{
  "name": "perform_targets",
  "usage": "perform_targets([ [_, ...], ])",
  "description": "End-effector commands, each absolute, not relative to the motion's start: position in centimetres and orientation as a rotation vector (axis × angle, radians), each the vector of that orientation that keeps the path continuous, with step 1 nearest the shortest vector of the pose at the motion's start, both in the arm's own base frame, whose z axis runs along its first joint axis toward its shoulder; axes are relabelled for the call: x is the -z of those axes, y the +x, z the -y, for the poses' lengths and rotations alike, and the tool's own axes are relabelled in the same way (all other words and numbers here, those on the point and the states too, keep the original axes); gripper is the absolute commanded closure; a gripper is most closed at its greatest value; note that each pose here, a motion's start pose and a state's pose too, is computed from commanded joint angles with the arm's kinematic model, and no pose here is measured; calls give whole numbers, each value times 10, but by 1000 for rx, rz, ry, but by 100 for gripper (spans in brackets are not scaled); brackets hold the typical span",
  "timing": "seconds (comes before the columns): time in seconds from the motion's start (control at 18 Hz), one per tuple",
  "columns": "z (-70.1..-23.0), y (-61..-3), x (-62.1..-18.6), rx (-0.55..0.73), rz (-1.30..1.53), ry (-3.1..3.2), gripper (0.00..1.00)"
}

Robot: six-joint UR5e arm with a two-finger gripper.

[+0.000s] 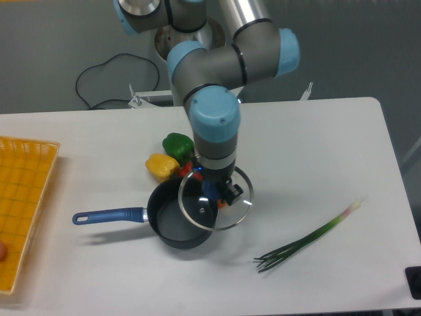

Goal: Open the lid
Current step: 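Lift the glass lid up off the saucepan by its knob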

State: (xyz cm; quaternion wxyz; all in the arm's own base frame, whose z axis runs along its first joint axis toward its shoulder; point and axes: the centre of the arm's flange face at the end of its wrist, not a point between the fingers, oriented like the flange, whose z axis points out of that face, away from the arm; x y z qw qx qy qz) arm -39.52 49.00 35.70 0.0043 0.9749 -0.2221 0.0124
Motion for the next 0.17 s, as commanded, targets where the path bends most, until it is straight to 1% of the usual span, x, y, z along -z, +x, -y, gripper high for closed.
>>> perform_targets([
  [0.17,-484,-403,-357,-43,677,3058,66],
])
